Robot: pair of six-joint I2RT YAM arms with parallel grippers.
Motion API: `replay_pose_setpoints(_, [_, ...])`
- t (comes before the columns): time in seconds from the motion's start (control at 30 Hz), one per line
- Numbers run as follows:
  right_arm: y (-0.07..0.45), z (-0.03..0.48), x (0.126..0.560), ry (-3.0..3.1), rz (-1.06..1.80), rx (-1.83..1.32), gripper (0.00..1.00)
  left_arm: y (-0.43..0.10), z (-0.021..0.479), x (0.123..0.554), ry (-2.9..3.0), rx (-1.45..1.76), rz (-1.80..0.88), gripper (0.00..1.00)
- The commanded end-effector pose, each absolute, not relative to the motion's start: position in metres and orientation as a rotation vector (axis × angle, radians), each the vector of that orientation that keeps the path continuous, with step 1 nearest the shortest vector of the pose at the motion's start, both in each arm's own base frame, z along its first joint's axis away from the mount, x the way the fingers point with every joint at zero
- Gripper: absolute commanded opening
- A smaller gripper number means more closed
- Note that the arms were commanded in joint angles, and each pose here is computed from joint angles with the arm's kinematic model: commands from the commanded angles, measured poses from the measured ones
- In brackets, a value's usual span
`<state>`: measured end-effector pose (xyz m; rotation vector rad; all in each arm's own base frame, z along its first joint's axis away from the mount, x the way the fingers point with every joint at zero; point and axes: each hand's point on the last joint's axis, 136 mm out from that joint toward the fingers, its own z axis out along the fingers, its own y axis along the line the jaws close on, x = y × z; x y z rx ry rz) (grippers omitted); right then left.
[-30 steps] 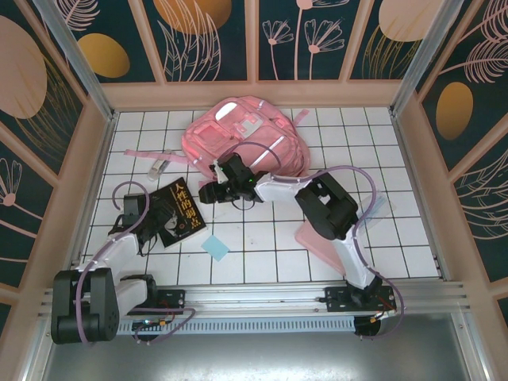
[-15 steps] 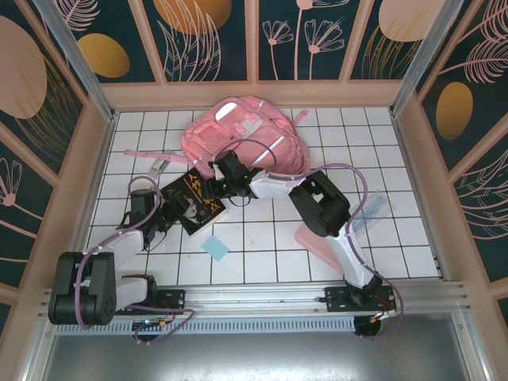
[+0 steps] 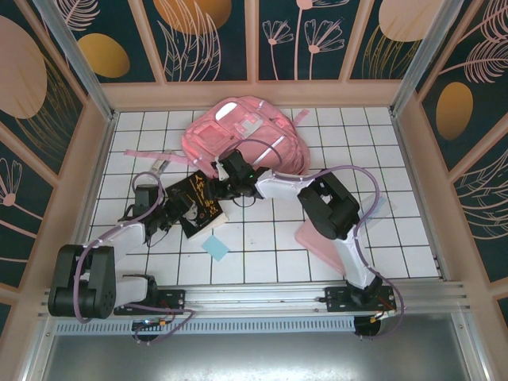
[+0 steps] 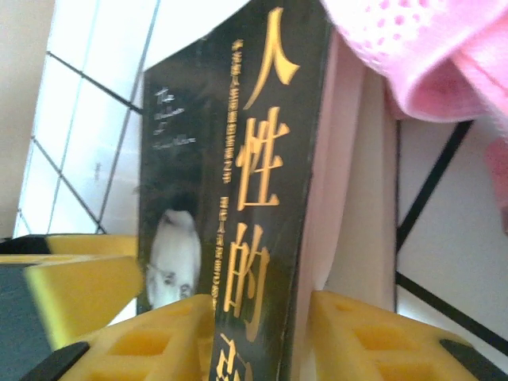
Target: Pack the student bag
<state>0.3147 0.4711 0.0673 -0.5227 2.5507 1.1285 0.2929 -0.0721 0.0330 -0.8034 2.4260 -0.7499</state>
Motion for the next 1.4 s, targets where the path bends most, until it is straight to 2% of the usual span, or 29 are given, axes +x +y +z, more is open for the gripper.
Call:
replay_pose_setpoints(0.0, [0.476,0.101,0.298,2.516,1.257,-0.556,0.42,-0.071,0.019,0.285,2.502,-0.836,-0.69,0.76])
replay_pose_setpoints(0.23, [0.47,0.095,0.302,2.549,1.216,-0.518,0.44,-0.067,0.017,0.286,2.518,-0.849,-0.654,0.76])
replay_pose_setpoints(0.33, [0.469,0.103,0.299,2.525,1.28,-0.514,0.45,-0.067,0.016,0.286,2.522,-0.851,-0.648,0.76])
replay_pose_setpoints(0.47, [0.473,0.103,0.297,2.529,1.337,-0.514,0.39,-0.067,0.014,0.287,2.525,-0.851,-0.649,0.76])
replay_pose_setpoints(0.5, [0.474,0.1,0.297,2.537,1.343,-0.511,0.37,-0.067,0.014,0.287,2.526,-0.854,-0.653,0.76])
replay_pose_setpoints(0.67, [0.479,0.095,0.297,2.553,1.404,-0.491,0.12,-0.066,0.017,0.288,2.524,-0.851,-0.643,0.77])
replay_pose_setpoints(0.8, [0.477,0.102,0.305,2.533,1.451,-0.45,0.0,-0.067,0.032,0.297,2.488,-0.797,-0.654,0.85])
replay_pose_setpoints(1.03, [0.467,0.149,0.323,2.407,1.678,-0.382,0.0,-0.077,0.059,0.307,2.369,-0.684,-0.762,0.99])
replay_pose_setpoints(1.37, [0.443,0.172,0.334,2.297,1.979,-0.228,0.0,-0.09,0.074,0.309,2.159,-0.677,-0.974,0.98])
